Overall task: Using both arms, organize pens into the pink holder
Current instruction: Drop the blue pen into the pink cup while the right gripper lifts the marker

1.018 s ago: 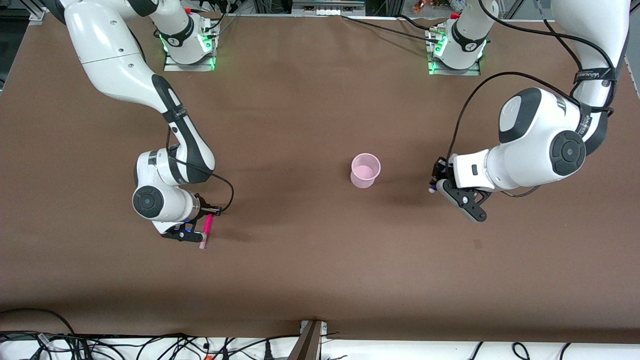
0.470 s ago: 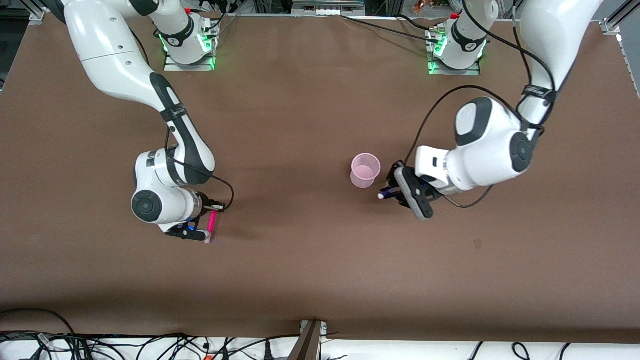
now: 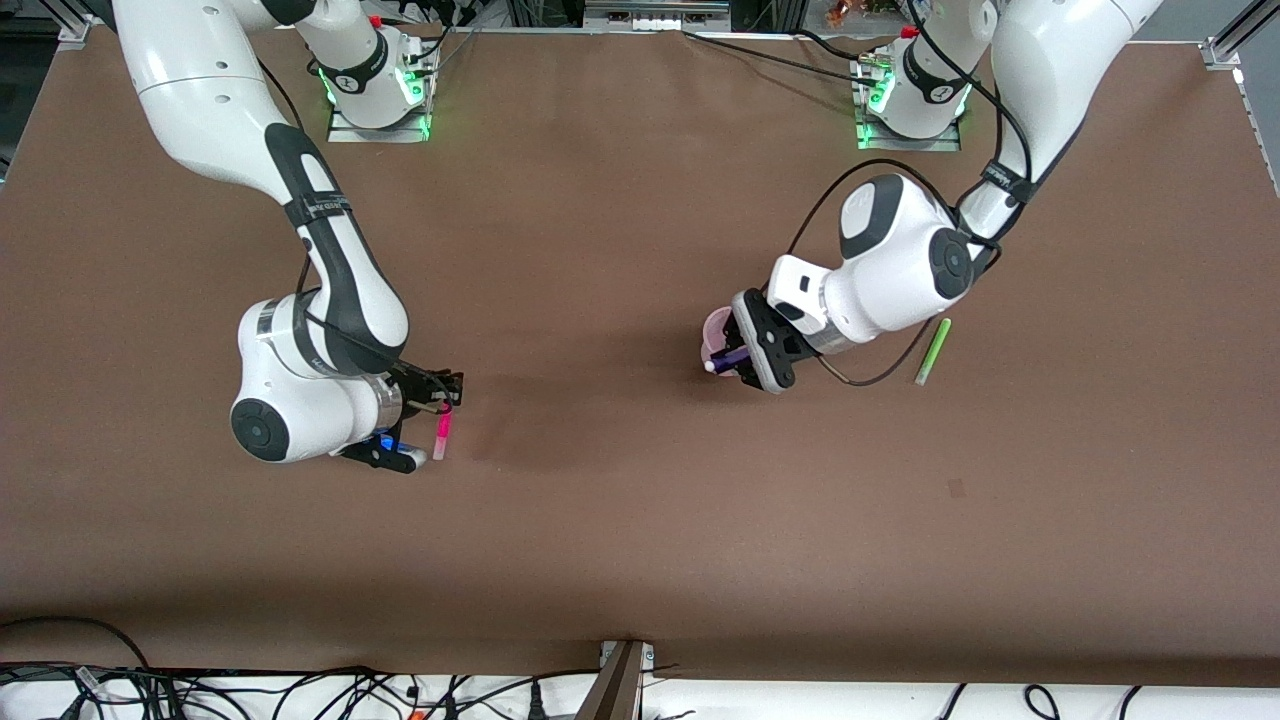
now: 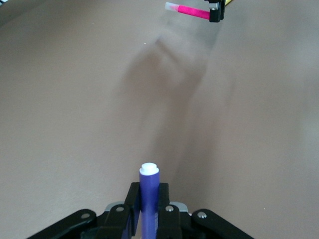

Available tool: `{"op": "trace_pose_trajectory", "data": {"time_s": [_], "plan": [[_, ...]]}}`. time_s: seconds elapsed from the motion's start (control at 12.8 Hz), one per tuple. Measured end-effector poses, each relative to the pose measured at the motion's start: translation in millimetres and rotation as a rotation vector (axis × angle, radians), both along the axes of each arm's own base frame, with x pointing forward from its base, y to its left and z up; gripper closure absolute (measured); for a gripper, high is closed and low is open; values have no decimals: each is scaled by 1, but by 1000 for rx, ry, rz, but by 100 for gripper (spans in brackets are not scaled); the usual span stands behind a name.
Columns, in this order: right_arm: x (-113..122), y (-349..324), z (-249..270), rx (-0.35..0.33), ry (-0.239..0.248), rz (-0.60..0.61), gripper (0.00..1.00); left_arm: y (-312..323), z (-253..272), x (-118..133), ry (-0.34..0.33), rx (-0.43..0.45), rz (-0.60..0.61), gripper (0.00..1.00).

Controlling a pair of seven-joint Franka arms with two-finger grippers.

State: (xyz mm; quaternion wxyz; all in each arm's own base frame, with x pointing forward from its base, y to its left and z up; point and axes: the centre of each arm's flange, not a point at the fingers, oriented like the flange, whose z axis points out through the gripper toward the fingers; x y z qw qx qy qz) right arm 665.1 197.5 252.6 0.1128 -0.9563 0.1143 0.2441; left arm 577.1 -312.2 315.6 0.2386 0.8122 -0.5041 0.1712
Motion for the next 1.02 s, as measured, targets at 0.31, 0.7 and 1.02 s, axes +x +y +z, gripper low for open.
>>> {"op": "trace_pose_trajectory", "data": {"time_s": [0.31,0.7,1.02], "plan": [[0,11,29,47,90,-80,82,-14,-8,-17,-15,-6,-16,82],[1,28,70,112,167,-184,82,-27,-20,-34,-13,-10,-31,76],[-5,46,77,106,249,-281,82,-27,-18,-33,-14,-15,-27,48]]}}
